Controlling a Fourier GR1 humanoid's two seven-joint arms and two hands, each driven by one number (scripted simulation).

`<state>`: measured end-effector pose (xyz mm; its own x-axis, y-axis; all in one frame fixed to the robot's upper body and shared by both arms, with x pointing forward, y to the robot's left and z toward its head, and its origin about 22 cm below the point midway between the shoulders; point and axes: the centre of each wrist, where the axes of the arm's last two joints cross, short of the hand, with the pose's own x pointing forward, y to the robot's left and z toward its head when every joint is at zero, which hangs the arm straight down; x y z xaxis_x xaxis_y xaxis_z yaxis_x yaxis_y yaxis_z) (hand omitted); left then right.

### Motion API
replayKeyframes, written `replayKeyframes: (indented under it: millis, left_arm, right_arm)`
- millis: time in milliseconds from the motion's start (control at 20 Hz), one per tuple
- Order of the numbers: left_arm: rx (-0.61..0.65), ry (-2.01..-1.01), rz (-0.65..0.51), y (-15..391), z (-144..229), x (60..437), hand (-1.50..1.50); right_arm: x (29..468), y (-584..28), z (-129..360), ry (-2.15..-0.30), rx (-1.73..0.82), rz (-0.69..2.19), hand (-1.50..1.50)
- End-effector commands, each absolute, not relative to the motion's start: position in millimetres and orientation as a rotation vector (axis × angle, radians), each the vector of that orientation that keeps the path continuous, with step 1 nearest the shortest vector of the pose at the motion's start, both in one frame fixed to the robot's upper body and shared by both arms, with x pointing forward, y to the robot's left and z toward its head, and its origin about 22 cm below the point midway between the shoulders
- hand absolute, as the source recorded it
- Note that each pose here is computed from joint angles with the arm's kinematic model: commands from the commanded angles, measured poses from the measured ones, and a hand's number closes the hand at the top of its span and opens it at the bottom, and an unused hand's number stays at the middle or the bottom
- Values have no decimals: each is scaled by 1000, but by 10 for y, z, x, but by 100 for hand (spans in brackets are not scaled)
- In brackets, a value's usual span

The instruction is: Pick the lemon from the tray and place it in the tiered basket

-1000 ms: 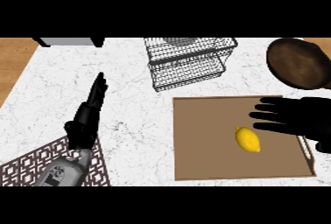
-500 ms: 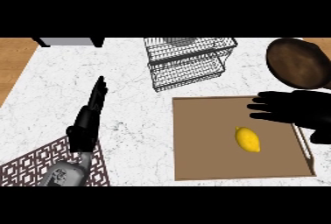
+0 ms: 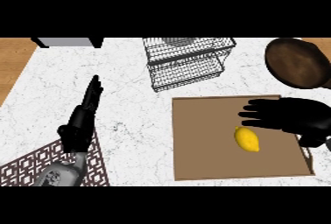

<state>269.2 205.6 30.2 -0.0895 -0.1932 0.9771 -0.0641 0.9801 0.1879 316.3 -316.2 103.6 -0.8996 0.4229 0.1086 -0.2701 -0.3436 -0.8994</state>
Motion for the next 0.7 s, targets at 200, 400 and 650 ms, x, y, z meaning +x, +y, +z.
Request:
replayKeyframes:
  millis: [200,400,650]
  left_arm:
    - [172,-1660,-101,2161,264,2763,0]
    - [204,-1671,-103,2191,226,2761,0]
    - [218,-1679,-113,1841,193,2694,0]
  right_arm:
    - [3354,-3214,1029,-1413,-72,2282,-150]
    - [3320,-2965,988,-1393,-47,2282,-150]
    - [3363,-2845,869,-1366,-79,2293,-150]
